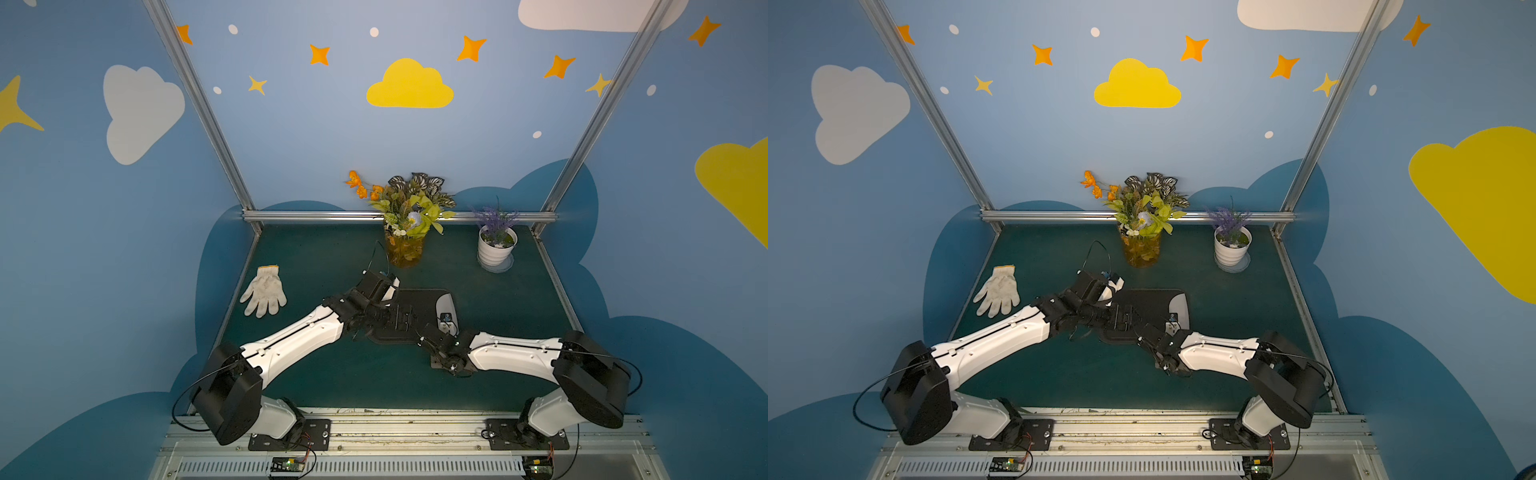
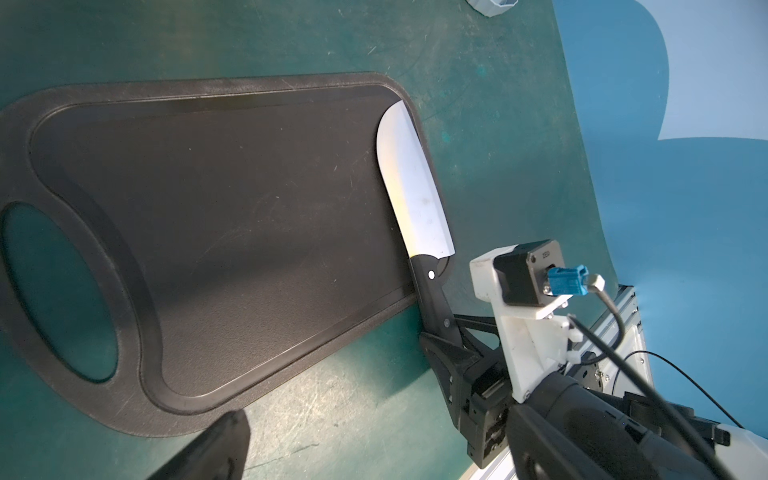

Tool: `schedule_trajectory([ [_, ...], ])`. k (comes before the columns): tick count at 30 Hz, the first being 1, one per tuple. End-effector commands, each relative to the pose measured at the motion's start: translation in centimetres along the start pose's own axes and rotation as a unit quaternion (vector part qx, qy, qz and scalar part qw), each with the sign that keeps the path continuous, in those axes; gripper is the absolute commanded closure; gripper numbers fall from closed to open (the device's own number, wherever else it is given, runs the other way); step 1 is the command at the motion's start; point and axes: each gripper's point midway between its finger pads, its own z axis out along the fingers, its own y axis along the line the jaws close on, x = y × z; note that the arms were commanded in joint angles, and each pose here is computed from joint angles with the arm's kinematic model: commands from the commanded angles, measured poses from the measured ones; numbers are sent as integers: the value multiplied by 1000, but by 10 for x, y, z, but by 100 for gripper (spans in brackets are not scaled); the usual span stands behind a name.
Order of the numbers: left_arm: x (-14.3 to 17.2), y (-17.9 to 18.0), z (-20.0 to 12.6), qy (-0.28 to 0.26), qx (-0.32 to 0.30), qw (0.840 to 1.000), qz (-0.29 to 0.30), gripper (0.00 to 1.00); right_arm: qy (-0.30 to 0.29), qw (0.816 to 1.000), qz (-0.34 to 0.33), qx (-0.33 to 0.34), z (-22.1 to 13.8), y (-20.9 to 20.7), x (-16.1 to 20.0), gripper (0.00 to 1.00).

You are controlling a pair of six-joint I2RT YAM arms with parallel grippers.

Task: Align the knife with the edge of the cutting board
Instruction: Adjust the knife at the edge of the cutting board.

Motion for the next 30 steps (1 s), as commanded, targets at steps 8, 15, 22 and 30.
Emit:
schedule_trajectory([
  [8,3,3,-4,4,-6,1000,4,0,-2,1000,4,22,3,-5,-5,58],
  [15,3,3,-5,4,-6,1000,5,0,-5,999,8,32,5,-8,-4,61],
  [22,3,4,-7,3,-7,1000,6,0,-9,999,16,42,5,-10,-6,65],
  [30,5,4,-9,3,-7,1000,6,0,-17,998,17,49,5,-9,-6,67],
])
